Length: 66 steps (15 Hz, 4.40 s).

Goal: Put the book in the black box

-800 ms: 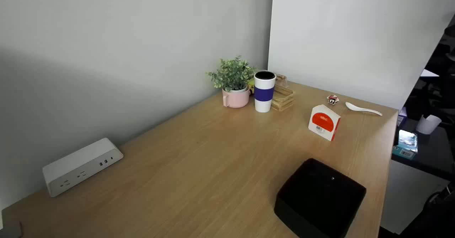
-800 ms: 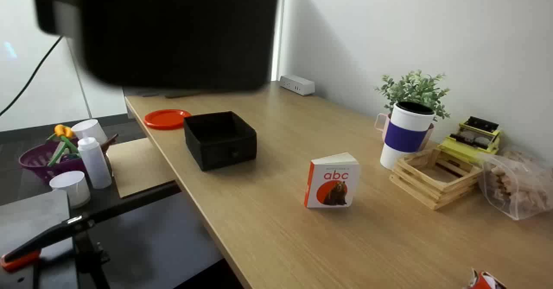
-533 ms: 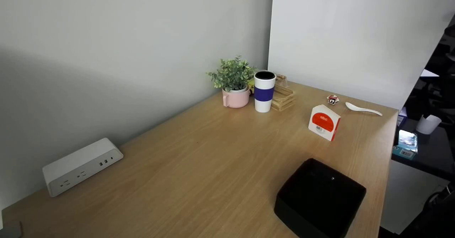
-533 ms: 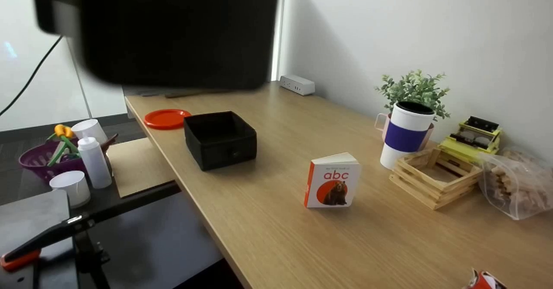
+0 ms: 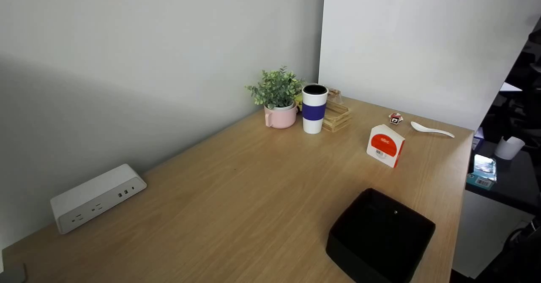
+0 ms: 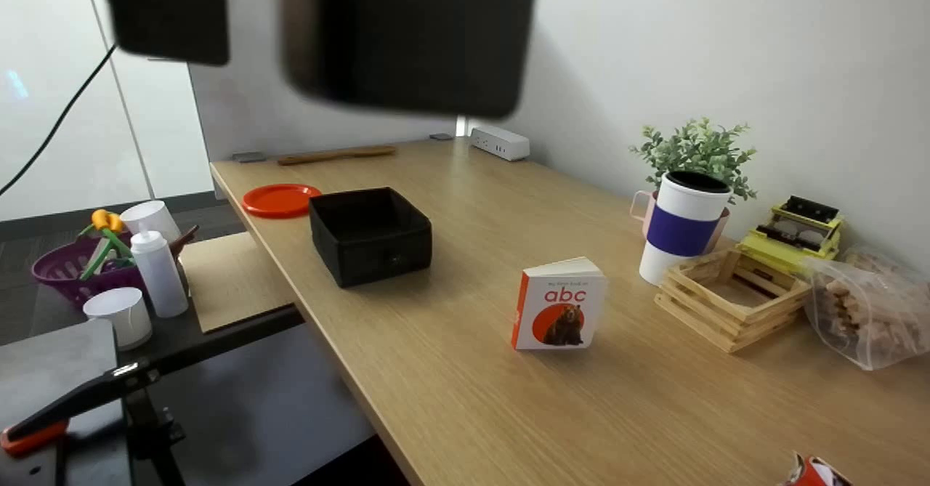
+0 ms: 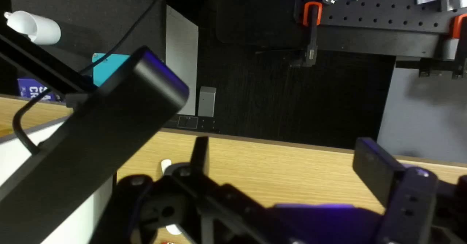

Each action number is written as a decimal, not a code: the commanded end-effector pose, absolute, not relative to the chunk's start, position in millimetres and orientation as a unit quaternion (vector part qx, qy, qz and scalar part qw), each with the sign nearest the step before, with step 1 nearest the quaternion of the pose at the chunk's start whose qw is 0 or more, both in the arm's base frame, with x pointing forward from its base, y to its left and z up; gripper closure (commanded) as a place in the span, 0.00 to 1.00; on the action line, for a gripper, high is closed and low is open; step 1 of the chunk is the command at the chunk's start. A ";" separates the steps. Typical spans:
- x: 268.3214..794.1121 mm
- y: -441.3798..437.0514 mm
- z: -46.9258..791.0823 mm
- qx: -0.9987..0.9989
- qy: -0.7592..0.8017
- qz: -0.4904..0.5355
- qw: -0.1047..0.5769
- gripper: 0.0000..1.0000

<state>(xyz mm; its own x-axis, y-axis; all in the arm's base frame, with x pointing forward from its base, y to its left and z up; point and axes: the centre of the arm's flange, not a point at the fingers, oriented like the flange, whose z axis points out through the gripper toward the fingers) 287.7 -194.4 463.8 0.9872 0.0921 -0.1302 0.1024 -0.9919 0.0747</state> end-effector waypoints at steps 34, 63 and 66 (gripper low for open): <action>399.1 -188.4 445.4 0.983 0.082 0.117 -0.118 0.00; 531.1 -141.4 448.5 0.946 -0.291 0.022 -0.141 0.00; 531.1 -142.0 448.9 0.946 -0.291 0.022 -0.141 0.00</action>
<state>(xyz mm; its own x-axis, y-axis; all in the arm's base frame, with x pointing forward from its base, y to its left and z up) 531.1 -142.0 448.9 0.8293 -0.5573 -0.0408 -0.5449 -0.7904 -0.2800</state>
